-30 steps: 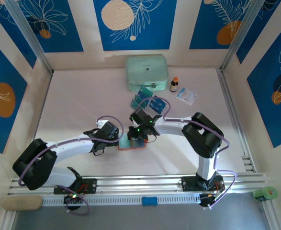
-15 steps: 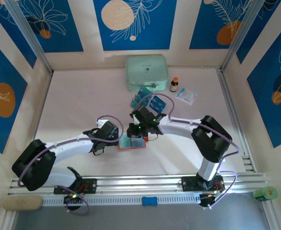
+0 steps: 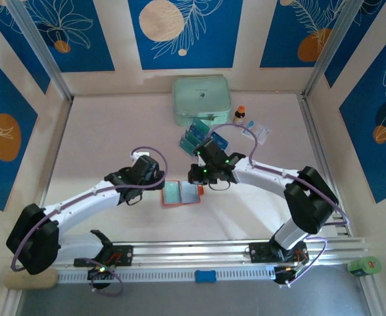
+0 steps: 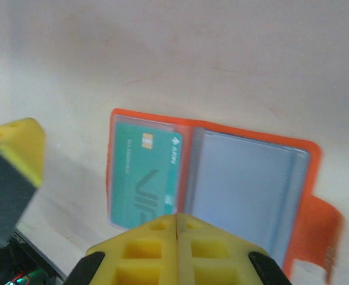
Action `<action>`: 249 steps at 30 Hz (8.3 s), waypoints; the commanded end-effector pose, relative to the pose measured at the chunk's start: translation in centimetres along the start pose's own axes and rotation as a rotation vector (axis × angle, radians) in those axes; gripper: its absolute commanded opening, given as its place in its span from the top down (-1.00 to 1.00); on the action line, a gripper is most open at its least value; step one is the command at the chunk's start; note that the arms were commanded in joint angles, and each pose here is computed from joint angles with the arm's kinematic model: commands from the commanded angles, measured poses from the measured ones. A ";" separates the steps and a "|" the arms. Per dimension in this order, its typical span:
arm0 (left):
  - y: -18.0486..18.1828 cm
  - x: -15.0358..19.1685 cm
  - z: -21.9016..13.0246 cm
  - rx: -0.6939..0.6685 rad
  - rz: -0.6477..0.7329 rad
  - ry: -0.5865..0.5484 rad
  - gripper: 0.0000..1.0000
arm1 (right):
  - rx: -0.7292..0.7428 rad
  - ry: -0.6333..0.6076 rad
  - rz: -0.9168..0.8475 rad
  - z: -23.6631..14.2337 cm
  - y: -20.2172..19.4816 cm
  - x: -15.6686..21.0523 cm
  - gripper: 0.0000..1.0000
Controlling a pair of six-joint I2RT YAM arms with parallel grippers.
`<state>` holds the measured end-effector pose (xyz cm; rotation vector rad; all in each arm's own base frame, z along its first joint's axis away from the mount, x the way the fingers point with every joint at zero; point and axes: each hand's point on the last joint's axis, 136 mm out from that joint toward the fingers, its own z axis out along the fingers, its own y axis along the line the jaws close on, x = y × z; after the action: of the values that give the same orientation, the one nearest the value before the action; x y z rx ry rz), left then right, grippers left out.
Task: Put the credit cards into the card holder
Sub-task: Insert the credit card into the card slot, then flip over the card slot on the card holder, then move the card holder to the center of the table, then pick up the credit card from the storage box.
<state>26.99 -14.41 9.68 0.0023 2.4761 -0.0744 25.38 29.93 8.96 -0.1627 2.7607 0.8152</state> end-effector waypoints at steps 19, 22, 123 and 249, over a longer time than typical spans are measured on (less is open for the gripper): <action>-7.5 0.8 -1.0 0.181 -0.021 0.035 -1.00 | 0.048 0.059 -0.009 0.1 -3.3 0.2 0.93; -8.2 1.2 -0.9 0.196 -0.025 0.034 -1.00 | 0.046 0.075 -0.009 0.7 -3.3 0.5 0.93; -6.9 5.0 2.7 0.148 0.041 0.038 -0.82 | -0.181 0.172 0.105 4.4 1.2 2.1 0.57; -2.2 6.4 3.6 0.082 -0.023 0.060 -0.91 | 0.159 -0.121 -0.147 -6.9 -2.4 -9.2 0.30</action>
<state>23.74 -16.67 2.56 0.0387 2.5442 -0.1586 33.22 24.00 16.32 -0.1476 2.6025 0.5605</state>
